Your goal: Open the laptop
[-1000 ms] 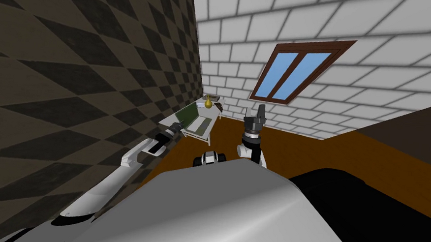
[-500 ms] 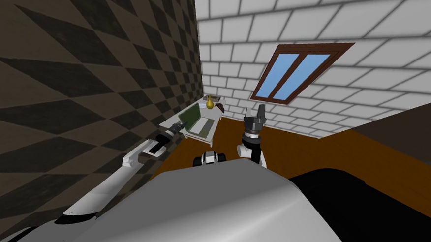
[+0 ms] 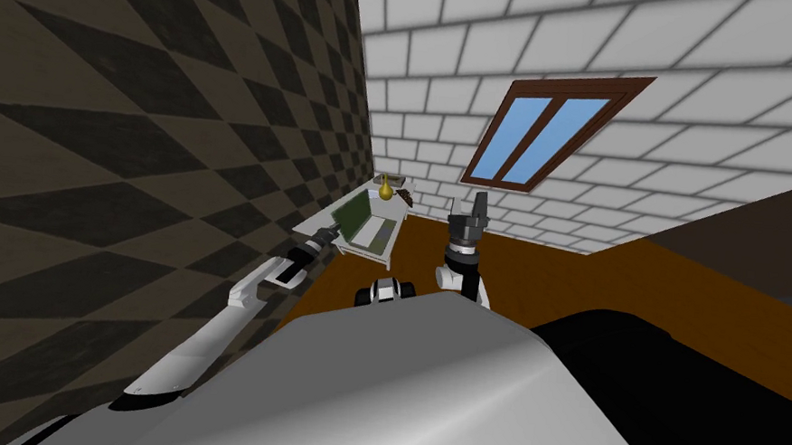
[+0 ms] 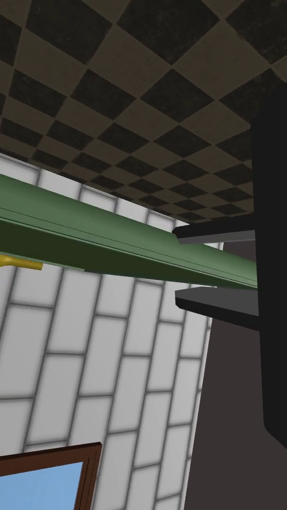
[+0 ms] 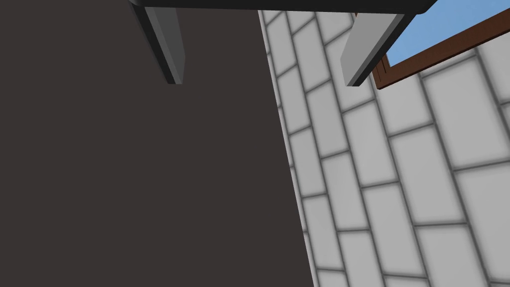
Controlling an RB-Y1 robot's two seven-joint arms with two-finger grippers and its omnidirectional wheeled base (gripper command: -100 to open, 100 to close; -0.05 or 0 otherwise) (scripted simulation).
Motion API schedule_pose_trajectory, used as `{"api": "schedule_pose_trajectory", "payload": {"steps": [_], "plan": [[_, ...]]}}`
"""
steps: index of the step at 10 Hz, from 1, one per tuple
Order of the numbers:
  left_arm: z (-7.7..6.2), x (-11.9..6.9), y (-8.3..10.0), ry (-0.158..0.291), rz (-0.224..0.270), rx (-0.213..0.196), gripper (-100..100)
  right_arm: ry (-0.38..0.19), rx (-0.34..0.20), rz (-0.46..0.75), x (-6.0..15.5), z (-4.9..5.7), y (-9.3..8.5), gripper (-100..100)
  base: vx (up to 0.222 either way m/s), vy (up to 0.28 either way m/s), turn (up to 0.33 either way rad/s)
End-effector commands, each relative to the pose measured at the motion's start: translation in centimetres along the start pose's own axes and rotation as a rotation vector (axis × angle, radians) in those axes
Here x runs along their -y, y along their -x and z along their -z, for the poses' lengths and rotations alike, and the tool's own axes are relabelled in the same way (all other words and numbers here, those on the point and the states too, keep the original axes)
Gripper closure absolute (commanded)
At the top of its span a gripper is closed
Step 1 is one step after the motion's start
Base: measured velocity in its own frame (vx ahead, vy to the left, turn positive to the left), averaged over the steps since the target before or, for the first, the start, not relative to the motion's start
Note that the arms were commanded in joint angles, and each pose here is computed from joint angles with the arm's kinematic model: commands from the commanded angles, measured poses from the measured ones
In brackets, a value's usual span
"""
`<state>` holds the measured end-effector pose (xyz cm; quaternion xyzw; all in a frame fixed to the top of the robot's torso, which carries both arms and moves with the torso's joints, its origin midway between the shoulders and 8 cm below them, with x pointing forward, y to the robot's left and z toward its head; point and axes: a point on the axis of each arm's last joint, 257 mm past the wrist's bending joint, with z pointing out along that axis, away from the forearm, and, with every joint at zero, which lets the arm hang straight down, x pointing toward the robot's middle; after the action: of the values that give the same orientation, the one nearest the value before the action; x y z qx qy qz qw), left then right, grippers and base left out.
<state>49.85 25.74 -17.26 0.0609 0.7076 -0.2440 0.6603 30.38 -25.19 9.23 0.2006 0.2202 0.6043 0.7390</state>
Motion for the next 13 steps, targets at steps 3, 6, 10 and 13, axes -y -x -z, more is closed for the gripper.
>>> {"api": "schedule_pose_trajectory", "payload": {"steps": [3,6,10,13], "plan": [[-0.3,0.7,-1.0,-0.004,-0.167,0.003,100,0.0,0.0,0.0,0.0,0.0,0.0,0,-0.027,-0.04,0.014],[-0.6,1.2,-1.7,-0.005,-0.282,0.002,100,0.0,0.0,0.0,0.0,0.0,0.0,0,-0.02,-0.041,0.016],[-1.1,1.8,-3.0,0.004,-0.373,0.005,100,0.0,0.0,0.0,0.0,0.0,0.0,0,-0.017,-0.01,0.008],[-1.4,2.3,-3.8,0.004,-0.428,0.004,100,0.0,0.0,0.0,0.0,0.0,0.0,0,-0.01,0.012,-0.009]]}}
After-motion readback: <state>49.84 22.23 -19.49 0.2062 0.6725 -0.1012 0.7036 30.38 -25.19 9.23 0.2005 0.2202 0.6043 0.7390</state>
